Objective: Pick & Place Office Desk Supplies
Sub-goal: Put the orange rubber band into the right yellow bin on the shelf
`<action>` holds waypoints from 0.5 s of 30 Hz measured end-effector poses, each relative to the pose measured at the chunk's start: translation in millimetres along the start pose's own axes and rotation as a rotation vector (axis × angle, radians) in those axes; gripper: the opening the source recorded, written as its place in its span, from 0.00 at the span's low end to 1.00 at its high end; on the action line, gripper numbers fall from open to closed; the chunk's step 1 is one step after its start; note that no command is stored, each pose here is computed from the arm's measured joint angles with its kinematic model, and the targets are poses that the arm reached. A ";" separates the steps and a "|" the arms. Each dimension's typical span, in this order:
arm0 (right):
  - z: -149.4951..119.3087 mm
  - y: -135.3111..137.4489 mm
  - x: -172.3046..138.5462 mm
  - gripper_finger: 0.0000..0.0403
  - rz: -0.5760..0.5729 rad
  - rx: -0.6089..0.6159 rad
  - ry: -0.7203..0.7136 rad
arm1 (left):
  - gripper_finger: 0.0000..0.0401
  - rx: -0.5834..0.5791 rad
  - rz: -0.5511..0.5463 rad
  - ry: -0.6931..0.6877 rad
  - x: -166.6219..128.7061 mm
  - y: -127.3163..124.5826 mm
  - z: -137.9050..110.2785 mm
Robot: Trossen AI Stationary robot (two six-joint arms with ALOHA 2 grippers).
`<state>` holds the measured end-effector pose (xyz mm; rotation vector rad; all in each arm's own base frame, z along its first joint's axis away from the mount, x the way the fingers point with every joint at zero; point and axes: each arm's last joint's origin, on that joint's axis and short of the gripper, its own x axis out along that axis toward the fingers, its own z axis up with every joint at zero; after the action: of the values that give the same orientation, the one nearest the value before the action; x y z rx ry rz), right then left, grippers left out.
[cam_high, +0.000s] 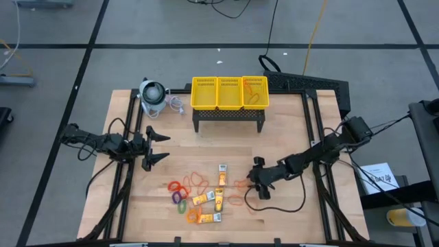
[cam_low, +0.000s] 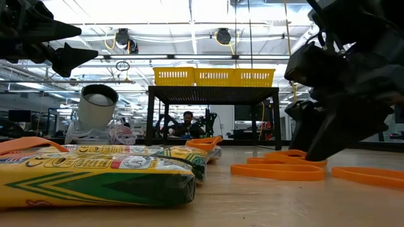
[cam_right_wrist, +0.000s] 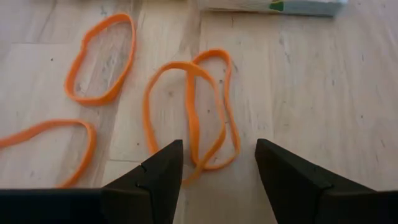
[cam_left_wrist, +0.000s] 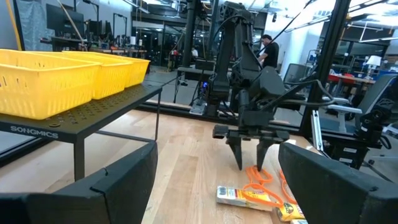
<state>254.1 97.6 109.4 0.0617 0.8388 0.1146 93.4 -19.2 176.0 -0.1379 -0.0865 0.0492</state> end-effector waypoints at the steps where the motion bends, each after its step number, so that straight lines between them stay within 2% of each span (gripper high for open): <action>1: -1.5 -1.3 0.0 0.48 -0.010 -0.007 0.018 | 0.85 0.000 0.000 0.000 0.0 0.0 0.0; 6: -6.8 -8.0 -4.0 0.48 -0.100 -0.027 0.086 | 0.85 0.000 0.000 0.000 0.0 0.0 0.0; 9: -5.6 -9.6 -9.6 0.47 -0.115 -0.026 0.089 | 0.85 0.000 0.000 0.000 0.0 0.0 0.0; 15: -4.5 -11.0 -18.7 0.36 -0.124 -0.026 0.098 | 0.85 0.000 0.000 0.000 0.0 0.0 0.0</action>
<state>239.2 84.4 119.1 -0.0212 0.9367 0.0117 93.4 -19.3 176.0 -0.1379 -0.0865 0.0488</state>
